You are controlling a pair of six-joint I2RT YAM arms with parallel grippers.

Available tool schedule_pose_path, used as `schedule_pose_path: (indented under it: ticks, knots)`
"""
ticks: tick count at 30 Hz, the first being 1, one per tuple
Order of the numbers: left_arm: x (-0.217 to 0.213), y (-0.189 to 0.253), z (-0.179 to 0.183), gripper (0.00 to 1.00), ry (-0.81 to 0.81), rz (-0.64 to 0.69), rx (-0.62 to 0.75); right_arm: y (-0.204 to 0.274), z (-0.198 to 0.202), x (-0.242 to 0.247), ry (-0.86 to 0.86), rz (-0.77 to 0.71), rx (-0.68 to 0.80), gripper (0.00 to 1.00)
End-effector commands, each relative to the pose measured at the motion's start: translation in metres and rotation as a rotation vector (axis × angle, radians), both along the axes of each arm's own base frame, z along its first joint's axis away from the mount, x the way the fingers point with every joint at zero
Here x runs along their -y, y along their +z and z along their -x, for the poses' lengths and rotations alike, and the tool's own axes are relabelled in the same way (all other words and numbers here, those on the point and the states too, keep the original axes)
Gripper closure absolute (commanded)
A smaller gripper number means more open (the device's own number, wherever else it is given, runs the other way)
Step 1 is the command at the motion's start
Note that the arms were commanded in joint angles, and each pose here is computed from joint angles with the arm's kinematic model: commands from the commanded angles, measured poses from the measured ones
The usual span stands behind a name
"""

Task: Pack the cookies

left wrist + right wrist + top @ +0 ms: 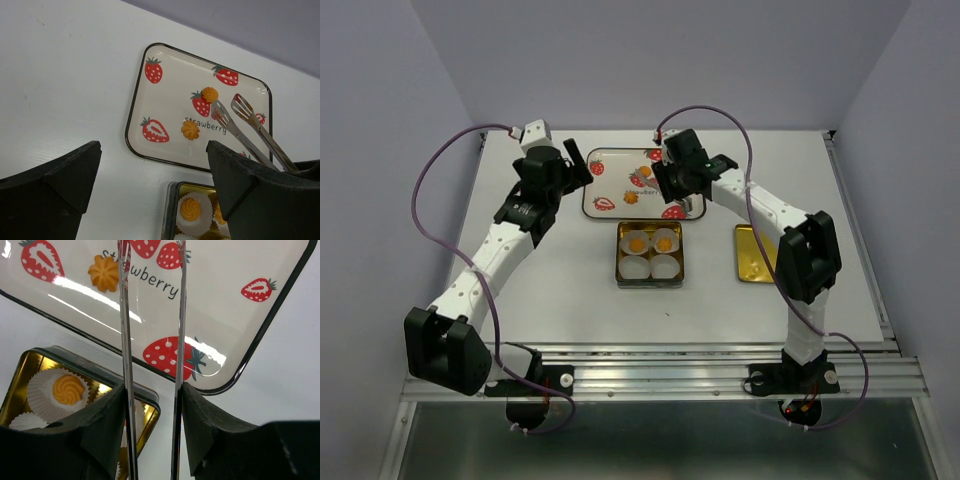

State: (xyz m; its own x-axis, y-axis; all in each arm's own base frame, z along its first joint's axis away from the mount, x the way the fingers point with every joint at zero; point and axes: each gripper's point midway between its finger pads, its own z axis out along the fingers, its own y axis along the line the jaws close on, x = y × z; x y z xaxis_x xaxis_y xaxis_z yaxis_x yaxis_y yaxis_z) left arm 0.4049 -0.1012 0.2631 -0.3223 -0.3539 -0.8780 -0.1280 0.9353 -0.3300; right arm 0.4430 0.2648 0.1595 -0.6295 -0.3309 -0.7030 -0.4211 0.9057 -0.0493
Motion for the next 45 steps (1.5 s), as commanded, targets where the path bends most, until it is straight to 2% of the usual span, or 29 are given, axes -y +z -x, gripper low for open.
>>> schedule_pose_path:
  ticks: [1, 21, 35, 45]
  knots:
    - [0.005, 0.025, -0.011, 0.01, -0.013, 0.019, 0.070, 0.023, -0.022, -0.012, 0.027, -0.050, 0.083, 0.48]
    - [0.007, 0.008, -0.021, 0.01, -0.005, -0.002, 0.017, -0.012, -0.063, -0.005, -0.046, -0.047, 0.049, 0.46]
    - [0.007, 0.006, -0.027, 0.01, 0.006, -0.002, 0.012, -0.024, -0.063, -0.018, 0.010, -0.070, 0.018, 0.46]
    - [0.014, 0.007, -0.031, 0.01, -0.018, 0.018, 0.012, -0.025, -0.062, -0.018, 0.001, -0.071, 0.006, 0.52]
